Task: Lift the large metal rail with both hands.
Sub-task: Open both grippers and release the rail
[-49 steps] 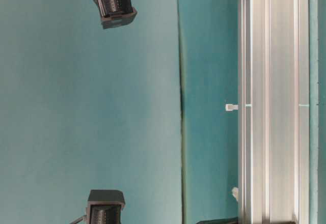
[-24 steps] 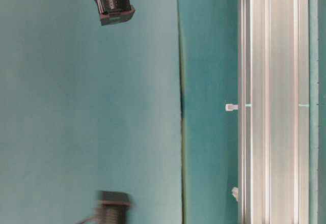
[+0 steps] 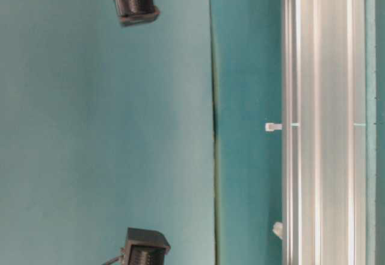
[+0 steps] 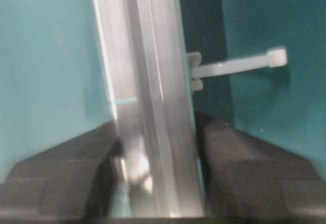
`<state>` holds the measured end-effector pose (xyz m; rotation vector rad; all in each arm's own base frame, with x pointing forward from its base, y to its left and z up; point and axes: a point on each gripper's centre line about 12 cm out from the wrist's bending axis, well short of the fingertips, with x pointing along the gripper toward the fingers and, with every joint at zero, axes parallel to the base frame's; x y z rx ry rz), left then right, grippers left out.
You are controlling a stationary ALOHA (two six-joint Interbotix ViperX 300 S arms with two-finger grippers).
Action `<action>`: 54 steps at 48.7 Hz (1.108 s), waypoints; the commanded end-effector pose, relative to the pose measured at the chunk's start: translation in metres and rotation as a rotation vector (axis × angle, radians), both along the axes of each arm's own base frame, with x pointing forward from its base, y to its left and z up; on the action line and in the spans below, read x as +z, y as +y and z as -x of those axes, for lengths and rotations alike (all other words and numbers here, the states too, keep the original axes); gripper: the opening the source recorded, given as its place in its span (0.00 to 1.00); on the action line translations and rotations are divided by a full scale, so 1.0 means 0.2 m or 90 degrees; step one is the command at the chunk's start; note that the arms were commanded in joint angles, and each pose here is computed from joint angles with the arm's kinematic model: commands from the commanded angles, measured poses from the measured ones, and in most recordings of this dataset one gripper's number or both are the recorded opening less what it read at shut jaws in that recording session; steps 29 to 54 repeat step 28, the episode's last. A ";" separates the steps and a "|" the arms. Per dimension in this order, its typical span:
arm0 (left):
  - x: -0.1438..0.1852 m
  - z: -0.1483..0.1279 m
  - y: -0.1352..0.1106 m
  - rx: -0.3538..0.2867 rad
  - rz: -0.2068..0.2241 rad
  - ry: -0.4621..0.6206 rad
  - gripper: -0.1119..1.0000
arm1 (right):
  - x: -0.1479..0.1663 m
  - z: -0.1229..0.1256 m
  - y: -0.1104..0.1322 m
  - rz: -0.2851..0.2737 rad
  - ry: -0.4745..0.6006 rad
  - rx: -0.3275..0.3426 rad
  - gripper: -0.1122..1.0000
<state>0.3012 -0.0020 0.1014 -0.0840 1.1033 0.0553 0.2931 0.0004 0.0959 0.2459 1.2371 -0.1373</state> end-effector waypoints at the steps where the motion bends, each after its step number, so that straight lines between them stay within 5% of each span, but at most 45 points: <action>1: 0.06 -0.03 0.00 0.002 0.001 -0.028 0.91 | 0.00 -0.01 0.00 -0.004 -0.002 -0.011 0.83; 7: 0.10 -0.03 0.01 0.004 0.001 -0.043 0.93 | 0.01 -0.01 0.00 -0.002 -0.006 -0.007 0.97; 19: 0.25 -0.01 0.01 0.004 0.000 -0.083 0.94 | 0.13 -0.05 -0.01 0.001 -0.062 -0.007 0.97; 28: 0.47 0.02 0.00 0.003 0.002 -0.177 0.94 | 0.31 -0.04 -0.02 0.002 -0.131 -0.010 0.97; 54: 0.47 0.02 0.00 0.003 0.002 -0.177 0.94 | 0.31 -0.04 -0.02 0.002 -0.131 -0.010 0.97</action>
